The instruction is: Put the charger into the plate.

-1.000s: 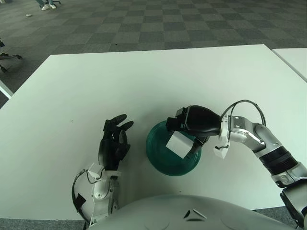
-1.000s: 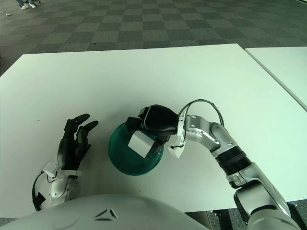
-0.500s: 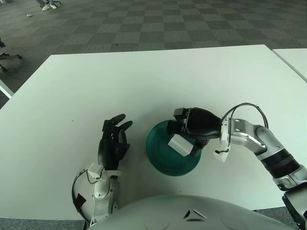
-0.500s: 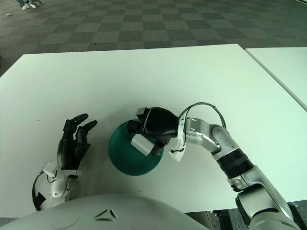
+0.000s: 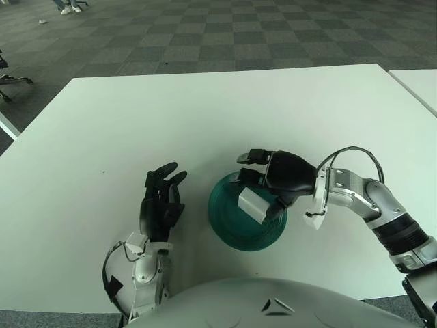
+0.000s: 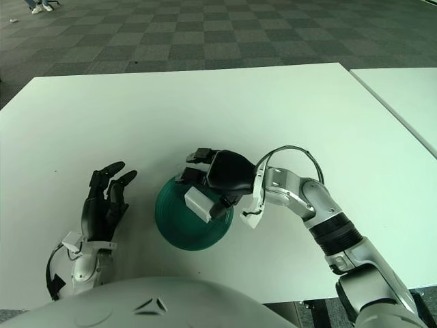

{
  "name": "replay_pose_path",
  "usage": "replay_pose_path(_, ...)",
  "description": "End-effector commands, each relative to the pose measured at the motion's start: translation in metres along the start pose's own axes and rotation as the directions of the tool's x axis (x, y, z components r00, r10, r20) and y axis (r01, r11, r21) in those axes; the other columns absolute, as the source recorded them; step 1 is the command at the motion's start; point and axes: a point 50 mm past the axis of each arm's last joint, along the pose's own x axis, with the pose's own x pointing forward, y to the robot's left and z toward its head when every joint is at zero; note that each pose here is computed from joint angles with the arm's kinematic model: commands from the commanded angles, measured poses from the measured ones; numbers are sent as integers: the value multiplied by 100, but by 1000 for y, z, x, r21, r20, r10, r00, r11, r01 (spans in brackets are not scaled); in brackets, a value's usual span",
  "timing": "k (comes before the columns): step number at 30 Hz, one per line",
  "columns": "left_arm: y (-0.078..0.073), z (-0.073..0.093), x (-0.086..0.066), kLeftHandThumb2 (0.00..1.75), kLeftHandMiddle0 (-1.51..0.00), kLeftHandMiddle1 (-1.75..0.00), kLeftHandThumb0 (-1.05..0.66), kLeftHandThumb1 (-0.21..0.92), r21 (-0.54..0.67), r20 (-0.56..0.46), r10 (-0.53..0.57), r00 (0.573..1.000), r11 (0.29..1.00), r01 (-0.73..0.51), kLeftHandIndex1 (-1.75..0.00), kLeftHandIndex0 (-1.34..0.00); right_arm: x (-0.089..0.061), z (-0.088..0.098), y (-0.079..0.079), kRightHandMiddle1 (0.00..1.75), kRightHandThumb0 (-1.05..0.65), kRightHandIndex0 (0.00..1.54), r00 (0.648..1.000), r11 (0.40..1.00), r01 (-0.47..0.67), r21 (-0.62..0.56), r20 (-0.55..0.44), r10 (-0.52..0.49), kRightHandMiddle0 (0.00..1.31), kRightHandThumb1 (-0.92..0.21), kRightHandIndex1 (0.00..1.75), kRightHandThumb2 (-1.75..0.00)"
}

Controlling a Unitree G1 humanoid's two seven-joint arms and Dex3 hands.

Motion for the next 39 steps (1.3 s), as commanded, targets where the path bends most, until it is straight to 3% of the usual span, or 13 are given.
replay_pose_path(1,-11,-25,-12,53,-23,-96,-83,92,-87,-129,46,991,995,-58,-125,-18,-2,-3,-2,9,-104,6,999,999,34,41,-34,-33,0,-92,1,-93)
replay_pose_path(6,-11,-25,-12,53,-23,-97,-83,92,-82,-131,47,990,995,-58,-125,-18,-3,-4,2,7,-105,5,995,992,74,102,-69,-67,0,-92,0,-93)
replay_pose_path(11,-12,-24,-12,55,-25,-98,-84,92,-63,-128,46,991,997,-54,-124,-21,-3,-4,26,10,-105,8,979,958,174,230,-143,-144,0,-92,1,-90)
replay_pose_path(17,-13,-24,-12,56,-26,-98,-85,92,-77,-135,42,990,996,-53,-123,-22,-4,-5,27,12,-105,8,956,917,271,293,-190,-221,0,-92,1,-89)
replay_pose_path(19,-13,-24,-12,56,-26,-97,-84,92,-82,-136,44,990,995,-55,-123,-23,-8,-9,28,12,-104,9,936,888,328,322,-238,-260,0,-92,1,-89)
replay_pose_path(23,-12,-24,-13,55,-26,-98,-84,92,-75,-137,45,990,996,-56,-122,-22,-32,-30,19,13,-104,10,888,818,428,385,-348,-300,0,-92,1,-87)
replay_pose_path(27,-11,-24,-14,55,-25,-98,-84,92,-72,-139,44,989,996,-55,-122,-20,-44,-37,12,13,-103,11,872,778,458,431,-389,-298,0,-92,2,-86)
replay_pose_path(31,-10,-24,-16,55,-24,-99,-85,92,-76,-141,44,989,996,-55,-120,-18,-51,-43,17,13,-103,12,820,642,545,539,-501,-276,0,-92,2,-87)
replay_pose_path(35,-9,-25,-17,55,-23,-99,-86,92,-78,-139,42,989,996,-53,-119,-16,-65,-53,43,20,-101,16,739,438,662,608,-627,-248,0,-92,3,-92)
replay_pose_path(39,-9,-26,-19,56,-22,-98,-87,92,-87,-138,40,990,995,-52,-118,-14,-72,-53,54,29,-99,21,686,297,725,622,-690,-231,0,-92,3,-95)
